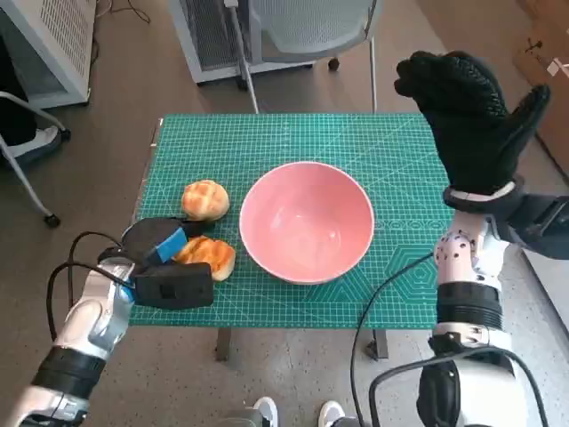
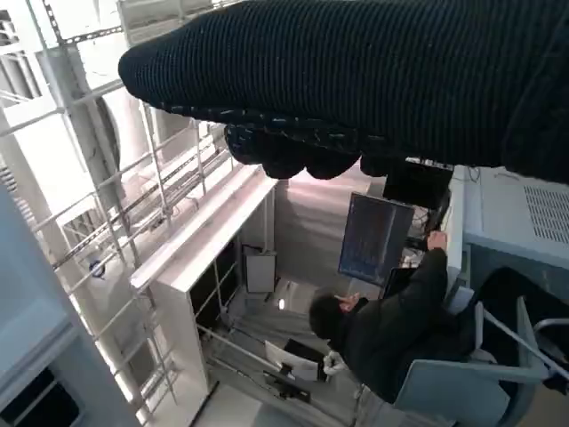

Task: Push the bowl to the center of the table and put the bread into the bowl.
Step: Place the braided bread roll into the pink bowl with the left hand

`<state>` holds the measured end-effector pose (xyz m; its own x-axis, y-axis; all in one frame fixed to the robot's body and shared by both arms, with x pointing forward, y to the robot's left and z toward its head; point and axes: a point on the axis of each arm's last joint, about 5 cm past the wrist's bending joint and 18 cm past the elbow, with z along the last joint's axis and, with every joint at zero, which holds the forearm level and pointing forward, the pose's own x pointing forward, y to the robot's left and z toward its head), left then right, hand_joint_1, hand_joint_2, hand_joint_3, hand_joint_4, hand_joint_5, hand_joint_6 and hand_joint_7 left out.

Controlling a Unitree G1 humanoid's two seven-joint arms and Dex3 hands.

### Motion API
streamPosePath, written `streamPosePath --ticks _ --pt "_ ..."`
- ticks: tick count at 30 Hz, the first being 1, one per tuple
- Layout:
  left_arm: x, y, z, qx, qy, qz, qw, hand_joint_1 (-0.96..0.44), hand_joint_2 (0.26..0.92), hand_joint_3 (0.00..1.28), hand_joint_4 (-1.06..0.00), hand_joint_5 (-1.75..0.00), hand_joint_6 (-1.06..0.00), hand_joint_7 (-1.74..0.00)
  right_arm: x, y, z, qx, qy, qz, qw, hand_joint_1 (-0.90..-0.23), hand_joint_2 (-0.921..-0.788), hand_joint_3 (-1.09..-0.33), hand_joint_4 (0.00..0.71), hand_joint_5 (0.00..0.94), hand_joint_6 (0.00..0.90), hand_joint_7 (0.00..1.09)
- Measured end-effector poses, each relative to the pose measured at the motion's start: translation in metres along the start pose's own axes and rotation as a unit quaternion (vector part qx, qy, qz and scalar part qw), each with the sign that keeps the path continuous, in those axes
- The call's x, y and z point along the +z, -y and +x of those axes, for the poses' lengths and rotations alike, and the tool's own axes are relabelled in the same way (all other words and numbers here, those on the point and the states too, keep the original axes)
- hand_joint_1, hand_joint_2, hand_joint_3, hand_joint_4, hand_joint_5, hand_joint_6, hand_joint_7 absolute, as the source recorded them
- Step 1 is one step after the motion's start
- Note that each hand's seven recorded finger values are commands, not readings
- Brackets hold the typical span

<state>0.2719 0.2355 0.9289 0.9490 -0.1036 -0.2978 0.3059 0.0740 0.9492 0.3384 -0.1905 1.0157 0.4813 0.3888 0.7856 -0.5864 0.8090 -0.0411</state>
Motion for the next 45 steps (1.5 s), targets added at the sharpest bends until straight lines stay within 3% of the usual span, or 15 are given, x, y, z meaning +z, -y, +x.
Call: streamPosePath --ticks 12,25,37,45 --pt "0.000 -0.002 -0.005 -0.012 0.014 0.015 1.000 0.00 0.920 0.08 -0.66 -1.24 -0.64 -1.11 0.000 0.000 -0.0008 -0.001 -0.001 0.000 1.0000 -0.638 -0.921 -0.703 0.344 0.000 0.446 0.00" --pt "0.013 -0.023 -0.046 -0.032 0.059 -0.036 0.997 0.00 0.920 0.07 -0.68 -1.19 -0.63 -1.15 0.001 0.001 -0.0017 -0.001 0.000 -0.002 1.0000 -0.641 -0.921 -0.701 0.346 0.001 0.450 0.00" --pt "0.025 -0.073 -0.083 0.056 0.139 -0.087 0.985 0.00 0.920 0.03 -0.75 -1.14 -0.65 -1.10 -0.002 0.000 -0.0028 -0.004 -0.004 0.004 1.0000 -0.645 -0.921 -0.697 0.348 0.002 0.451 0.00" --pt "0.035 -0.103 -0.095 0.130 0.175 -0.084 0.972 0.00 0.913 0.01 -0.78 -1.09 -0.69 -1.07 -0.003 0.000 -0.0040 -0.007 -0.008 0.007 0.9999 -0.642 -0.921 -0.697 0.349 0.001 0.448 0.00"
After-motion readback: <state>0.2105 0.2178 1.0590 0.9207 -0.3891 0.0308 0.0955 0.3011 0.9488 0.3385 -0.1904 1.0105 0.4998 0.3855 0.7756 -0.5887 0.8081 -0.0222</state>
